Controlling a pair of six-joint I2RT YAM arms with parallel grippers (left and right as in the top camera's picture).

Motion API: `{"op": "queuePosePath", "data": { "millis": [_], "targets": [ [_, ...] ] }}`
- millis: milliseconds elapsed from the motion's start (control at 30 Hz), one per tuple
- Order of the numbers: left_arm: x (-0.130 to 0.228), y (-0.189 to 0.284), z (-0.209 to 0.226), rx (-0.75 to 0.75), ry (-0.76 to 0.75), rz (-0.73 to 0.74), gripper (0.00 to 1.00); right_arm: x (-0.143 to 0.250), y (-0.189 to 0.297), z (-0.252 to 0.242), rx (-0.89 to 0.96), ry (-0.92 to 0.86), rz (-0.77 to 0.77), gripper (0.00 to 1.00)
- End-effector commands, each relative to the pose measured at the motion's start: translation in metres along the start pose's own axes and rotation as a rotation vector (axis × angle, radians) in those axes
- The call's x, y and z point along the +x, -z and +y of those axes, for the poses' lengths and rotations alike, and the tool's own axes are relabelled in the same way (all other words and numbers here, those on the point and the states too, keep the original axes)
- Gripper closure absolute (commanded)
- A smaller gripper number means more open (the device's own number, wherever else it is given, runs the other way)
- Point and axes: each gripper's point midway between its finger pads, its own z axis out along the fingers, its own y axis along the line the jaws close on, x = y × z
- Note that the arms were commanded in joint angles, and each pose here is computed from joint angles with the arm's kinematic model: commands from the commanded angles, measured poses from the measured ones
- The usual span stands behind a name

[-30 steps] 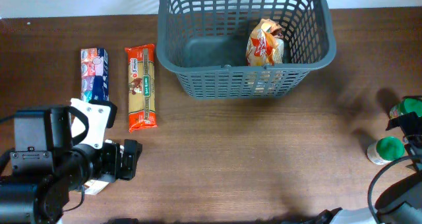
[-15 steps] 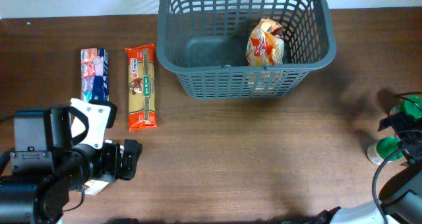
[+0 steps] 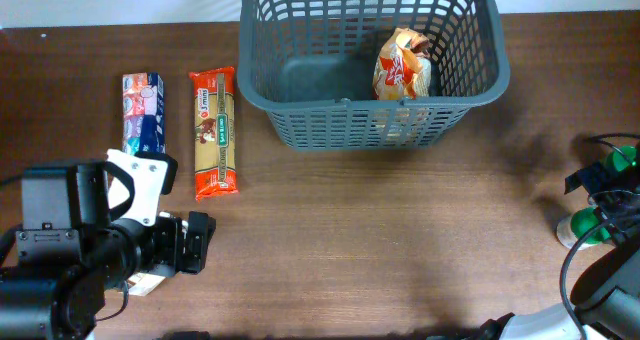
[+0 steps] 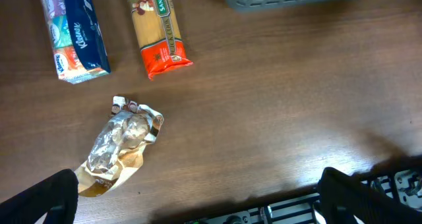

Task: Pack container
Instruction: 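Move the right gripper over the nearer green-lidded jar, then grasp the green-lidded jar with the right gripper and lift it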

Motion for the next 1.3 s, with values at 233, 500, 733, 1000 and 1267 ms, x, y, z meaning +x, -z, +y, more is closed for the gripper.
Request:
{"op": "queuePosePath", "data": {
  "millis": [233,500,733,1000,1267],
  "targets": [
    [-0.002,0.003,0.002,-0.011,0.009,-0.011,0.01,0.001,-0.005,-0.012,0.034,-0.023,0.015,0.01],
    [-0.002,0.003,0.002,-0.011,0.009,-0.011,0.01,-0.002,-0.005,-0.023,0.037,-0.060,0.024,0.01],
    [-0.002,0.003,0.002,-0.011,0.009,-0.011,0.01,0.000,-0.007,-0.014,0.035,-0.020,0.016,0.01],
    [-0.002,0.003,0.002,-0.011,0.009,-0.011,0.01,0.011,-0.029,-0.019,0.053,-0.018,0.037,0.01],
    [-0.002,0.003,0.002,-0.011,0.009,-0.011,0.01,0.010,-0.033,-0.019,0.049,-0.018,0.029,0.01]
  ]
}}
